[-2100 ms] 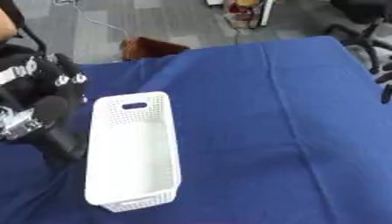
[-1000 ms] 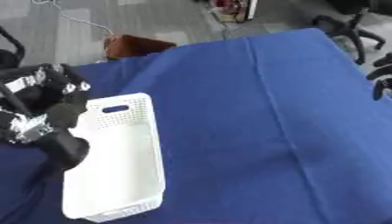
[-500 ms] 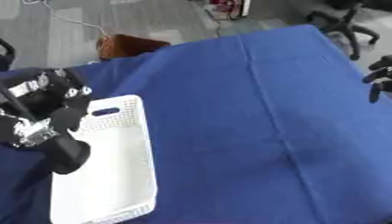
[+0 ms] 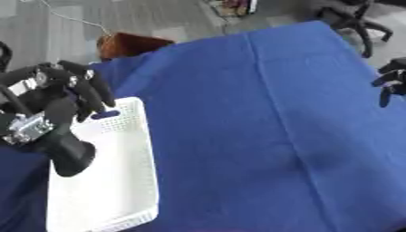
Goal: Pick up objects on the table and place them in the box.
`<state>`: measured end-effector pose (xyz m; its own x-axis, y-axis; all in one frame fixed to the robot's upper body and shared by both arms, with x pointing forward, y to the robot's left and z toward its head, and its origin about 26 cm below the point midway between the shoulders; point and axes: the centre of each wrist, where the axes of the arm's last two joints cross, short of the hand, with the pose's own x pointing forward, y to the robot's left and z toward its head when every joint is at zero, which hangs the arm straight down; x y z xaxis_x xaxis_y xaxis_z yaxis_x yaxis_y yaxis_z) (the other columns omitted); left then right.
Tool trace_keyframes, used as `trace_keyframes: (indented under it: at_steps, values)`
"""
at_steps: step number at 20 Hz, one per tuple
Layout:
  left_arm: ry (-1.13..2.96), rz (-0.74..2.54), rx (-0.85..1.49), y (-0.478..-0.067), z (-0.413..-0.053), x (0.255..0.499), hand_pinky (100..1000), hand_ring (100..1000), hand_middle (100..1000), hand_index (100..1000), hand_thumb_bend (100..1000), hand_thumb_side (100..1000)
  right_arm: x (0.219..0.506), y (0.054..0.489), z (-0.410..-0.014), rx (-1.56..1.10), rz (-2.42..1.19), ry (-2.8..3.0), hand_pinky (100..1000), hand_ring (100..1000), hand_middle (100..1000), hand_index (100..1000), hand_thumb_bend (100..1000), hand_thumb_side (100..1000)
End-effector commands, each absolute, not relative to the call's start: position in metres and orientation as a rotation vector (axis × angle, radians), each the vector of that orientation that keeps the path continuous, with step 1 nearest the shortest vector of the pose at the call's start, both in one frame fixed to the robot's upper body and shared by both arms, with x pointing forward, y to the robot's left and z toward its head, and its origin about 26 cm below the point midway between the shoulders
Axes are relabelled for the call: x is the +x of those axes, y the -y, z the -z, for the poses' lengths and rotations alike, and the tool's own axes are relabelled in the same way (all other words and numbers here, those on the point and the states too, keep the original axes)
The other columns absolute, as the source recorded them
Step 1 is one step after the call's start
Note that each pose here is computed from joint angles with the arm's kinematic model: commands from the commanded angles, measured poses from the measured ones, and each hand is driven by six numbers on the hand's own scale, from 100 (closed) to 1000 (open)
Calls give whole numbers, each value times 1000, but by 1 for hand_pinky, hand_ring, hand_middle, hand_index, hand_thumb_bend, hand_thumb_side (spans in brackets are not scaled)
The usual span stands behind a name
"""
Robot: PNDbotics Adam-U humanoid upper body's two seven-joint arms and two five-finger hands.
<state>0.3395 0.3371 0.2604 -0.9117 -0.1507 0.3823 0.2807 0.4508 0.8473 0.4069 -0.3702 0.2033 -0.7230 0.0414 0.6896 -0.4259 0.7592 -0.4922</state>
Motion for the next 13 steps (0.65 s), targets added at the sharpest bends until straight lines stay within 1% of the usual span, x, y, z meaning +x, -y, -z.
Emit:
trace_keyframes:
  at_steps: [1,2,3,4,5,13]
  values:
    - [2332,1752,-83,-337,-270,337,699,814,952,923,100,811,405,375,-218,248,-1165,2341,392,658,701,813,1000,541]
    - [2334,1773,-70,-337,-270,337,702,816,953,924,100,814,405,375,-218,248,-1165,2341,392,658,701,813,1000,541]
    - [2333,1789,-60,-338,-269,337,732,833,969,934,100,824,405,375,-217,248,-1164,2342,392,658,701,814,1000,541]
    - [2331,1805,-51,-338,-269,337,725,830,969,934,100,827,405,375,-217,248,-1163,2343,392,658,701,814,1000,541]
    - [2328,1816,-44,-338,-268,338,756,841,975,939,100,838,405,375,-217,249,-1163,2343,392,658,702,814,1000,541]
    - [2311,1849,-22,-340,-264,338,793,850,974,940,100,830,405,375,-215,253,-1155,2343,392,658,702,814,1000,541]
